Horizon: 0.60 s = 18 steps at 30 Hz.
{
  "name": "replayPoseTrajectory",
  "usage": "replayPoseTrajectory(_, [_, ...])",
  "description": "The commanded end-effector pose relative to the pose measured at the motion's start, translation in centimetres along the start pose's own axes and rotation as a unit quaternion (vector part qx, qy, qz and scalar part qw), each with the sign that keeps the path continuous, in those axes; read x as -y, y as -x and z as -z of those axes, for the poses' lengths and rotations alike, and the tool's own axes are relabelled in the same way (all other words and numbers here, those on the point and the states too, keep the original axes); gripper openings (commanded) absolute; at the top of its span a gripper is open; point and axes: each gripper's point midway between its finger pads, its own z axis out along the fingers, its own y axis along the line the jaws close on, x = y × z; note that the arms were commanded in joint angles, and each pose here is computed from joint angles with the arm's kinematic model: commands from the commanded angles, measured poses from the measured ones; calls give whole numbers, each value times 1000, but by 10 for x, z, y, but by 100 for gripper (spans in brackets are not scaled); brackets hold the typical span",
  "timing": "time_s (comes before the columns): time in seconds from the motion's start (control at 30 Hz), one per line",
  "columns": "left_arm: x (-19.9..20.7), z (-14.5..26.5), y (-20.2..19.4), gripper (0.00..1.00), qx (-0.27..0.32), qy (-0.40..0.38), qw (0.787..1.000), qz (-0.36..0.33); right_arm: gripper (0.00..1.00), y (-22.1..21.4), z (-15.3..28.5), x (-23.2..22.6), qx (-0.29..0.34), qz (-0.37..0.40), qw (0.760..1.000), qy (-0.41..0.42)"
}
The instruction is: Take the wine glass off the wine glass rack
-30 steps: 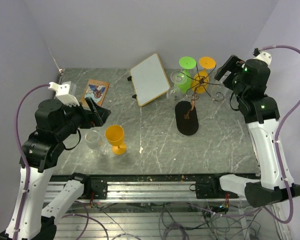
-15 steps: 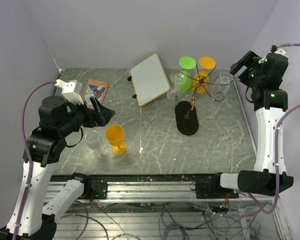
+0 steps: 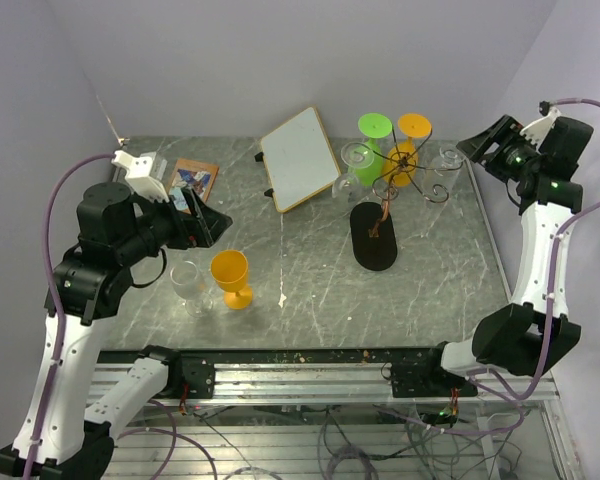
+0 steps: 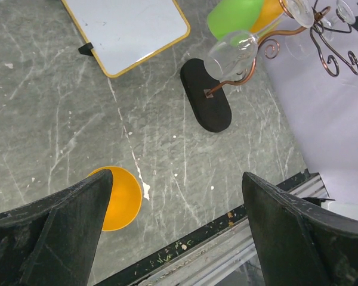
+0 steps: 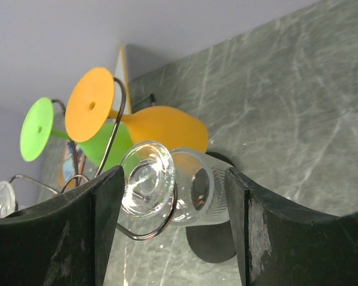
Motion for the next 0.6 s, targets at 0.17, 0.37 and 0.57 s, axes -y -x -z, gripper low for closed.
replayPoseTrajectory(0.17, [28,-6,0,100,-17,-82,996,16,67,-9,-10,-18,-34,14,994,104])
replayPoseTrajectory(0.37, [32,-8,3,100,-25,-90,995,19,65,-13,-15,-13,-42,19,994,102])
replayPoseTrajectory(0.57, [31,-11,1,99,-28,-88,995,27,59,-10,-22,-11,-41,18,993,110])
